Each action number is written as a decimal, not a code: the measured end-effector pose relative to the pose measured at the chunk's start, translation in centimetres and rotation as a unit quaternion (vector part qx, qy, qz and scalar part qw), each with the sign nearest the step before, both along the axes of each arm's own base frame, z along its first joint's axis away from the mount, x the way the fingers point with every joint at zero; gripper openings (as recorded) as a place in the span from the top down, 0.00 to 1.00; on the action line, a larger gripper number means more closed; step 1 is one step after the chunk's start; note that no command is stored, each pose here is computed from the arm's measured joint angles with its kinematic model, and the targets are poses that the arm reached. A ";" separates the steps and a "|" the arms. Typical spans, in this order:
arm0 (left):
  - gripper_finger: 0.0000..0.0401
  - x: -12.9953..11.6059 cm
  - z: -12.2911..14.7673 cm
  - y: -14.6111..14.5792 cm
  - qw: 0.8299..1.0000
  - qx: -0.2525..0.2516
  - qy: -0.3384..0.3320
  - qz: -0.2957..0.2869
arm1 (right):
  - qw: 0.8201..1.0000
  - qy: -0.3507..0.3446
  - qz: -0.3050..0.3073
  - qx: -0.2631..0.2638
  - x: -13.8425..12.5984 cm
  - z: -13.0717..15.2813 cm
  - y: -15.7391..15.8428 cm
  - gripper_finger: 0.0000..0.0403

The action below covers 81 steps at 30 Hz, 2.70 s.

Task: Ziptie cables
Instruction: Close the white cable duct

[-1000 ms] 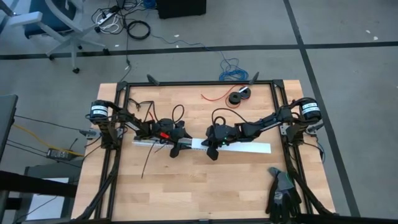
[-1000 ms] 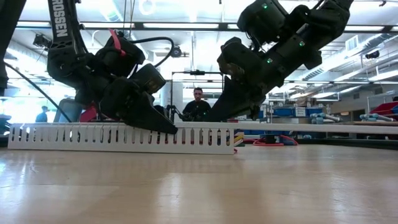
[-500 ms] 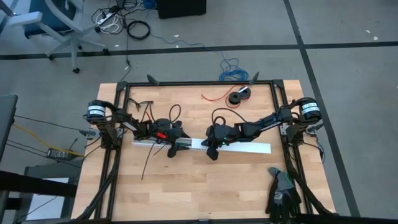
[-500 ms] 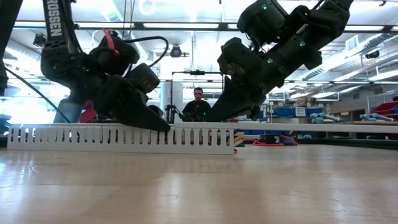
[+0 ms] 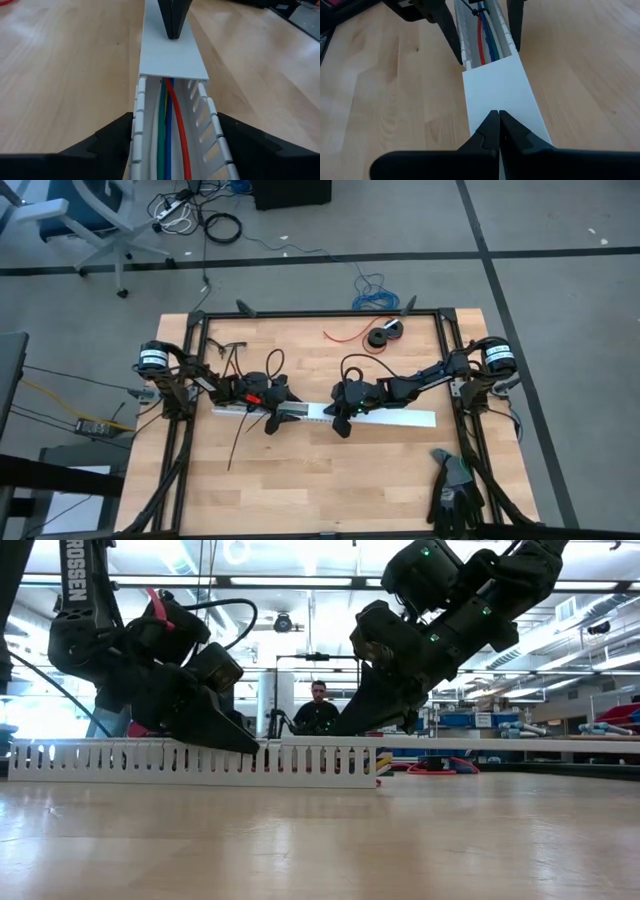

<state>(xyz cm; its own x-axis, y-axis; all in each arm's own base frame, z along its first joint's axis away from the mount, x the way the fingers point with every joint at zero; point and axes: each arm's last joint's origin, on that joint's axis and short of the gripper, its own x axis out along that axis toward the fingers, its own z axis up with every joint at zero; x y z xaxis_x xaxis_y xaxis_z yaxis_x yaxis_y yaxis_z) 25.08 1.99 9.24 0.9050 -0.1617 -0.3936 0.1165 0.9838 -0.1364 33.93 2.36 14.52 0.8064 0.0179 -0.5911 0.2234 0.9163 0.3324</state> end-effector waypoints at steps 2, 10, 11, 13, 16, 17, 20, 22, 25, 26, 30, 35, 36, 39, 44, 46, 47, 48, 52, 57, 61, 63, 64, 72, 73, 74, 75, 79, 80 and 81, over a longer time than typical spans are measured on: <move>0.31 0.0 0.0 0.0 1.000 0.004 0.000 0.005 | 1.000 -0.005 0.000 0.000 0.0 0.1 0.0 1.00; 0.42 0.1 0.0 0.1 1.000 0.008 -0.001 0.013 | 0.999 -0.030 0.007 -0.009 0.3 0.4 0.0 1.00; 0.42 0.1 0.0 0.1 1.000 0.008 -0.001 0.014 | 0.999 -0.036 0.011 -0.014 0.4 0.5 0.0 1.00; 0.42 0.1 0.0 0.1 1.000 0.008 -0.001 0.014 | 0.998 -0.048 0.016 -0.022 0.4 0.8 0.0 1.00; 0.42 0.1 0.0 0.1 1.000 0.008 -0.001 0.014 | 0.998 -0.053 0.012 -0.032 0.1 1.8 0.3 1.00; 0.43 0.1 0.0 0.1 1.000 0.008 -0.002 0.014 | 0.998 -0.049 0.009 -0.036 -0.2 2.1 0.5 1.00; 0.43 0.1 0.1 0.1 1.000 0.008 -0.002 0.014 | 0.999 -0.015 0.001 -0.029 -1.2 2.7 0.8 1.00; 0.43 0.1 0.1 0.1 1.000 0.008 -0.003 0.014 | 1.000 0.020 -0.006 -0.016 -1.8 2.6 1.1 1.00; 0.43 0.1 0.1 0.1 1.000 0.008 -0.003 0.014 | 0.998 0.062 -0.019 -0.002 -2.3 1.8 1.2 1.00; 0.43 0.1 0.1 0.1 1.000 0.007 -0.003 0.015 | 0.998 0.064 -0.023 0.001 -2.2 1.6 1.2 1.00; 0.43 0.1 0.1 0.1 1.000 0.007 -0.003 0.018 | 0.999 0.033 -0.017 0.011 -0.7 0.2 0.5 1.00; 0.43 0.1 0.1 0.1 1.000 0.007 -0.003 0.019 | 1.000 0.005 -0.007 0.008 0.0 -0.2 0.0 1.00; 0.43 0.1 0.1 0.1 1.000 0.007 -0.004 0.020 | 1.000 0.004 -0.006 0.007 0.0 -0.2 0.0 1.00; 0.43 0.1 0.1 0.1 1.000 0.009 -0.004 0.019 | 1.000 0.005 -0.006 0.007 0.0 -0.2 0.0 1.00; 0.38 0.1 0.1 0.1 1.000 0.006 -0.004 0.013 | 1.000 0.005 -0.005 0.007 0.0 -0.2 0.1 1.00; 0.34 0.1 0.1 0.1 1.000 0.004 -0.003 0.011 | 1.000 0.005 -0.005 0.007 0.0 -0.2 0.1 1.00; 0.33 0.1 0.0 0.1 1.000 0.003 -0.003 0.011 | 1.000 0.005 -0.005 0.007 0.0 -0.3 0.1 1.00; 0.32 0.1 0.0 0.1 1.000 -0.002 -0.002 0.013 | 1.000 0.005 -0.006 0.008 0.0 -0.3 0.1 1.00; 0.30 -0.1 0.0 0.3 1.000 -0.005 -0.003 0.018 | 1.000 0.008 -0.006 0.008 0.0 -0.3 0.1 1.00; 0.31 -1.4 0.0 0.3 0.999 -0.007 -0.026 0.021 | 1.000 0.010 -0.007 0.017 0.0 -0.4 0.1 1.00; 0.31 -3.2 0.4 0.1 0.997 0.000 -0.064 0.032 | 1.000 0.012 -0.007 0.017 -0.1 -0.4 0.1 1.00; 0.31 -4.1 0.2 0.1 0.997 0.001 -0.065 0.037 | 1.000 0.012 -0.008 0.018 -0.1 -0.4 0.1 1.00; 0.31 -4.5 0.0 0.0 0.997 0.001 -0.060 0.038 | 1.000 0.012 -0.008 0.018 0.0 -0.4 0.0 1.00; 0.32 -4.6 -0.4 -0.3 0.999 -0.008 -0.040 0.034 | 1.000 0.011 -0.010 0.019 0.0 -0.4 -0.1 1.00; 0.32 -4.4 -0.4 -0.3 0.999 -0.006 -0.039 0.032 | 1.000 0.011 -0.010 0.019 0.0 -0.4 -0.1 1.00; 0.32 -4.2 -0.4 -0.3 0.999 0.000 -0.036 0.029 | 1.000 0.010 -0.010 0.019 0.0 -0.4 -0.1 1.00; 0.32 -4.0 -0.4 -0.3 0.999 0.003 -0.030 0.027 | 1.000 0.010 -0.010 0.019 0.0 -0.4 -0.1 1.00; 0.32 -3.3 -0.4 -0.3 1.000 0.003 -0.016 0.026 | 1.000 0.010 -0.009 0.019 0.0 -0.4 -0.1 1.00; 0.32 -3.3 -0.4 -0.3 1.000 0.003 -0.017 0.026 | 1.000 0.010 -0.010 0.019 0.0 -0.4 -0.1 1.00; 0.32 -3.3 -0.4 -0.3 0.999 0.003 -0.019 0.026 | 1.000 0.010 -0.009 0.019 0.0 -0.4 -0.1 1.00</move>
